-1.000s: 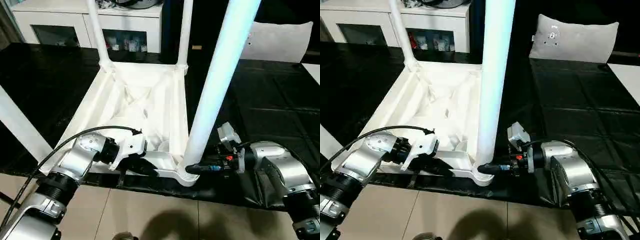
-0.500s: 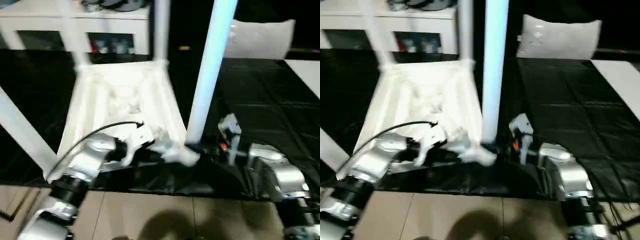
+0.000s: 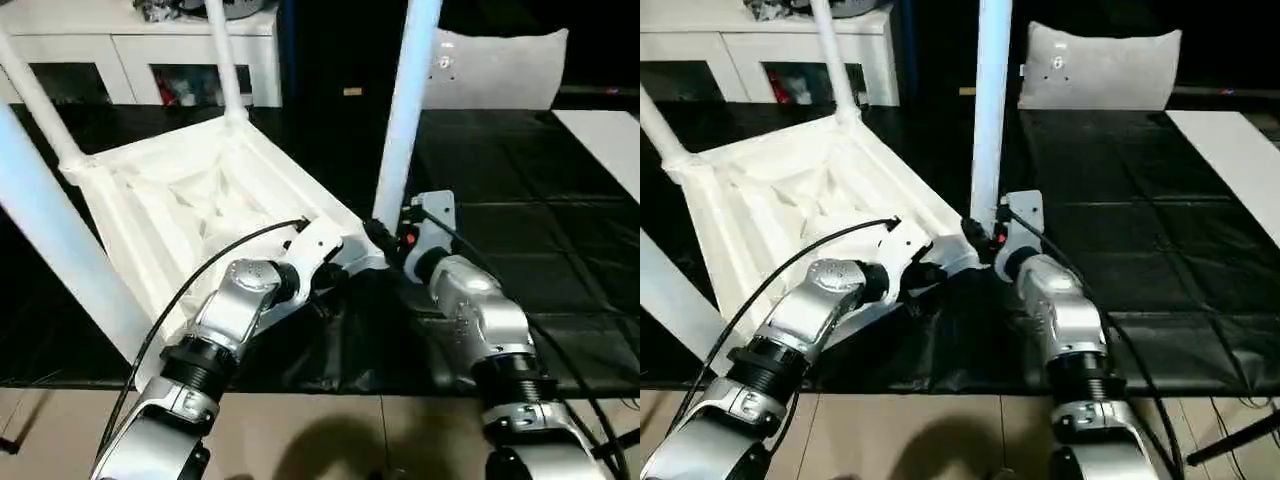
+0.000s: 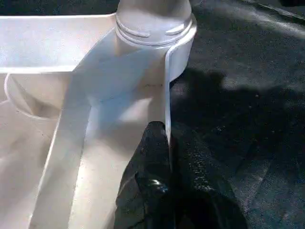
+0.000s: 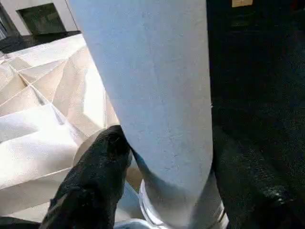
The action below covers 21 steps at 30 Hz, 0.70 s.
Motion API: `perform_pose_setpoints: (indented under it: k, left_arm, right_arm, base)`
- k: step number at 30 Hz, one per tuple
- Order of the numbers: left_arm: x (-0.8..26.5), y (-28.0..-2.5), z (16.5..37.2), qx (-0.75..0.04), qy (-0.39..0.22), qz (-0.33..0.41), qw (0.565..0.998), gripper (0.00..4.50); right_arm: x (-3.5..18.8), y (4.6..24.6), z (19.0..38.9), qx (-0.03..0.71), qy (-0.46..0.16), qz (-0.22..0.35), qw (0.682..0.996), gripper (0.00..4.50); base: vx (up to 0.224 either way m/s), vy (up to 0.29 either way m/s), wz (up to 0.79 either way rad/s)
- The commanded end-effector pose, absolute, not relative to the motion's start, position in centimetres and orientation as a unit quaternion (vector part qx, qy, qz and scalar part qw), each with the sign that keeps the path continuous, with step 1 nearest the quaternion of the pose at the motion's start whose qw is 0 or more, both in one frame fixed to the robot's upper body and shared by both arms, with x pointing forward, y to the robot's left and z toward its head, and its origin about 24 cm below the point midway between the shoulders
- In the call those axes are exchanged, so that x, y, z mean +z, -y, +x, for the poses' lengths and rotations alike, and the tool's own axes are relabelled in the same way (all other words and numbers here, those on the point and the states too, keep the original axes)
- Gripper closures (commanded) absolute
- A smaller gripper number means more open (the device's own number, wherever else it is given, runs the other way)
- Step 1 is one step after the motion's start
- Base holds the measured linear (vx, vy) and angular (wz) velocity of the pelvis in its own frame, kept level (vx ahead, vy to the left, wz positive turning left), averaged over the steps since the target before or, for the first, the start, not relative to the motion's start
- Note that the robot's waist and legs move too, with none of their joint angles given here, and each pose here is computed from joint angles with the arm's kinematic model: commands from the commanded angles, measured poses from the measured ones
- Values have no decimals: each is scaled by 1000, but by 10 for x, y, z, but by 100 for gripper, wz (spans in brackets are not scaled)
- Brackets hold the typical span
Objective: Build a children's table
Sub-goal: Rotate leg to tighten
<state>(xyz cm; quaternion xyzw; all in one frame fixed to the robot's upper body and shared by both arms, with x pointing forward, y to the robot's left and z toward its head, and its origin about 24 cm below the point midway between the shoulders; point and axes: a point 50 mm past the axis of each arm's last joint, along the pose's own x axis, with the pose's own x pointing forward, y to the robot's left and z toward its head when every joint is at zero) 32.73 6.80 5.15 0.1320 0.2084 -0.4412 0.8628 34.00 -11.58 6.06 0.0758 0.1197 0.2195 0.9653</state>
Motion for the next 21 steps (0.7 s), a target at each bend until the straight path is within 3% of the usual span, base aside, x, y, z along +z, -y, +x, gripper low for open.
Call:
perform_pose_setpoints:
  k: [1,10,13,17,21]
  left_arm:
    - [76,-46,323,-496,-142,133,846,450]
    - [68,-71,324,-515,-154,168,826,450]
    - [63,-89,319,-553,-164,190,795,450]
    - [62,-98,315,-582,-165,207,769,450]
    - [62,-111,304,-642,-163,221,716,450]
  right_arm:
    - [48,103,330,269,-137,77,950,139]
    - [58,141,321,346,-96,33,933,69]
    - [66,161,311,421,-95,-8,902,42]
    - [69,171,308,453,-95,-34,886,24]
    - [72,175,298,524,-98,-36,845,24]
  base:
    - [0,0,0]
    - [0,0,0]
    - [0,0,0]
    - [0,0,0]
    - [0,0,0]
